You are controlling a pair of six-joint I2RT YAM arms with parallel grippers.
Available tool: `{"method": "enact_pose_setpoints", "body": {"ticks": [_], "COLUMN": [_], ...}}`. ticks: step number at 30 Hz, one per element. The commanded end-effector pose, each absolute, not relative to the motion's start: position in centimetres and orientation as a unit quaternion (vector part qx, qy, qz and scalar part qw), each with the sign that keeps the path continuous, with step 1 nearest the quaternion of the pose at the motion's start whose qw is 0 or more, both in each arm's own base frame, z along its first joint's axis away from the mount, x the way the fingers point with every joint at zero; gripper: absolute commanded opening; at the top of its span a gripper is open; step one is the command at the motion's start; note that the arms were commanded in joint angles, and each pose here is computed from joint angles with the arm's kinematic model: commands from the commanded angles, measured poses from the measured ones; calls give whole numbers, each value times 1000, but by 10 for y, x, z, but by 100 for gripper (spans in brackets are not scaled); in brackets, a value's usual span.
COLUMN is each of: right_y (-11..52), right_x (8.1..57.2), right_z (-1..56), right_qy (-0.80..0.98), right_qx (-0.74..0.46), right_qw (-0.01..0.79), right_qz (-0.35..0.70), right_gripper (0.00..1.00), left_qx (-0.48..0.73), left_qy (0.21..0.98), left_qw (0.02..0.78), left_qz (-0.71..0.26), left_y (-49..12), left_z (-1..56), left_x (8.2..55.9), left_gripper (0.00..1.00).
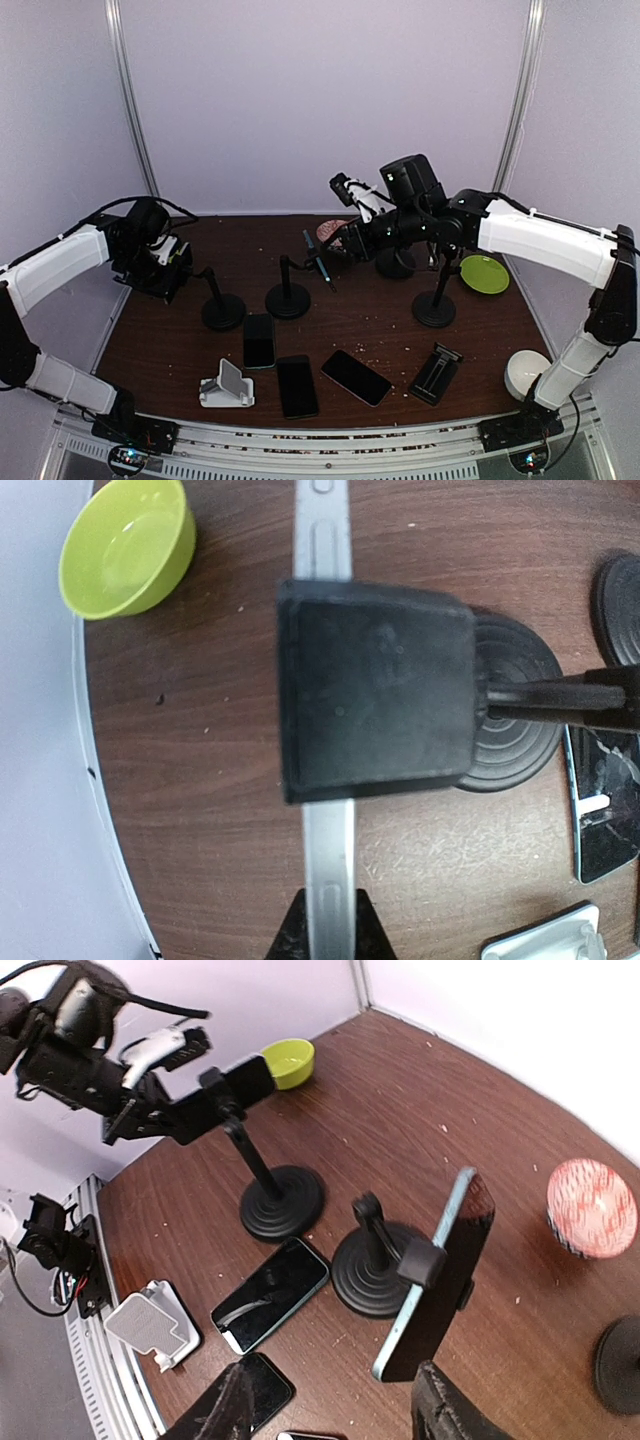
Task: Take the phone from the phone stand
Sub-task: Pick up the phone stand with the phone from the center of the board, then hold the phone stand.
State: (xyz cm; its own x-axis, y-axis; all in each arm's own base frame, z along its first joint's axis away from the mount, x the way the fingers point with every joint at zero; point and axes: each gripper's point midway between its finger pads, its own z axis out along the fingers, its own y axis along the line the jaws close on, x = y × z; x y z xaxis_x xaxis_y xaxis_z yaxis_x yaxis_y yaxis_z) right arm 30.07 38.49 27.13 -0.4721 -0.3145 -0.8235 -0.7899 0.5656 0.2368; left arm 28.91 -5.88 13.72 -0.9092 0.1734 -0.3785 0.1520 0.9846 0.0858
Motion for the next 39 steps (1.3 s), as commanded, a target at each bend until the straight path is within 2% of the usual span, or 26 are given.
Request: {"method": "enact_pose_setpoints", "body": {"ticks": [1, 12, 19, 27, 39], "right_y": [405, 458, 492, 539, 570], "right_x": [290, 279, 291, 300, 312], "right_z": [294, 305, 301, 286, 253], "right_qy": [757, 714, 702, 712, 734], "right_qx": [-413, -480, -497, -472, -438], "right_qw": [391, 387, 394, 394, 382], "right_qz": [320, 332, 323, 340, 350], "right_gripper": [55, 56, 57, 57, 59], "left_qx": [131, 204, 221, 233, 256], "left_qy": [957, 939, 936, 925, 890], "left_qw": [255, 269, 263, 279, 331], "left_qz": [-29, -70, -75, -106, -182], "left_y": [-99, -149, -159, -173, -198], "left_z": [166, 180, 176, 187, 229], "left_x": [317, 326, 326, 325, 317], "left_gripper": [6, 6, 6, 6, 7]}}
